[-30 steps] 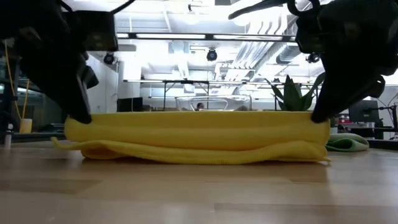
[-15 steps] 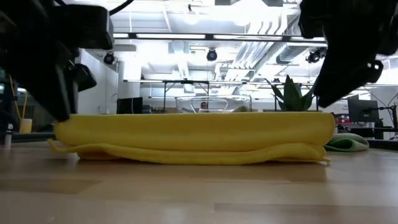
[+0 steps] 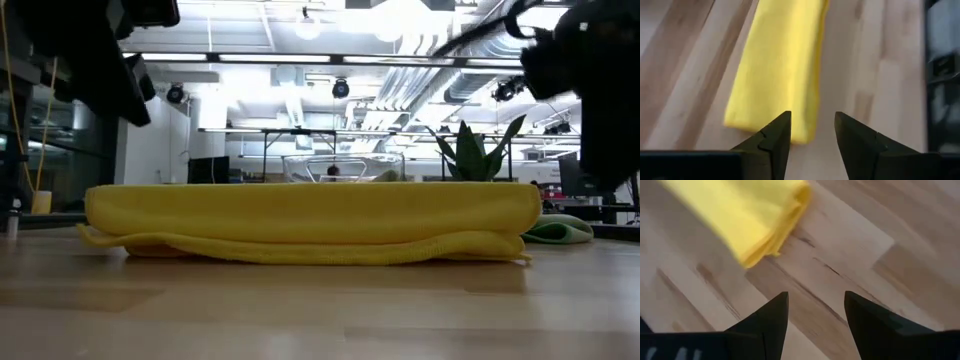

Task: Fold microfiber towels
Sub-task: Fold the yellow towel

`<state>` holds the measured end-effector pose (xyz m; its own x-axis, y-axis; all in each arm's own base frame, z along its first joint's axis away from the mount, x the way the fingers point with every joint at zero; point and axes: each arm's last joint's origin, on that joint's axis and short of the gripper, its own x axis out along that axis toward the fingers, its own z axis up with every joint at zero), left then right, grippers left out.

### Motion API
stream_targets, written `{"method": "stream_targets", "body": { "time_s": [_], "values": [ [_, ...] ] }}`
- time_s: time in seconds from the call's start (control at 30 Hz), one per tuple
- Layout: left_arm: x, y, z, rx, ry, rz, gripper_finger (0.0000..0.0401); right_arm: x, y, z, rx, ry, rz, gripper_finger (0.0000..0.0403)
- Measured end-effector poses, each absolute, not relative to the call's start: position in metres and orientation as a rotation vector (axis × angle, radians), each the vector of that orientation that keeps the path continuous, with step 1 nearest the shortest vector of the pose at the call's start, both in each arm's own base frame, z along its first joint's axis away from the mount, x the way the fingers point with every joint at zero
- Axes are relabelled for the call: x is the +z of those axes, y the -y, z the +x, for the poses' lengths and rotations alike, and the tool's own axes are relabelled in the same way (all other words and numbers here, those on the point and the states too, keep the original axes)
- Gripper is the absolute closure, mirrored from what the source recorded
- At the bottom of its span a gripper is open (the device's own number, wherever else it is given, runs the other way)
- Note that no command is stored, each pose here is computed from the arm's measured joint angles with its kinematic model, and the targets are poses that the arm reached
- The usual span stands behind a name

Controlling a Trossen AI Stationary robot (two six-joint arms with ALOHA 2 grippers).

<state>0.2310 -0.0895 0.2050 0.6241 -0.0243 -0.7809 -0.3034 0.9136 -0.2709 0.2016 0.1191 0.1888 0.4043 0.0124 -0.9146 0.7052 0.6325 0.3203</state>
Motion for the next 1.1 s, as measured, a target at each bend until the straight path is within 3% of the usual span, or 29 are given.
{"method": "stream_targets", "body": {
  "time_s": [0.37, 0.8, 1.1],
  "values": [
    [0.171, 0.069, 0.225, 0.199, -0.689, -0.826, 0.0256, 0.159, -0.092, 0.18, -0.497, -0.589, 1.345, 0.0216],
    [0.156, 0.051, 0.228, 0.316, -0.662, -0.795, 0.0256, 0.12, -0.087, 0.208, -0.536, -0.656, 1.378, 0.0216],
    [0.12, 0.064, 0.234, 0.33, -0.81, -0.72, 0.0256, 0.101, -0.097, 0.232, -0.493, -0.631, 1.405, 0.0216]
  ]
}}
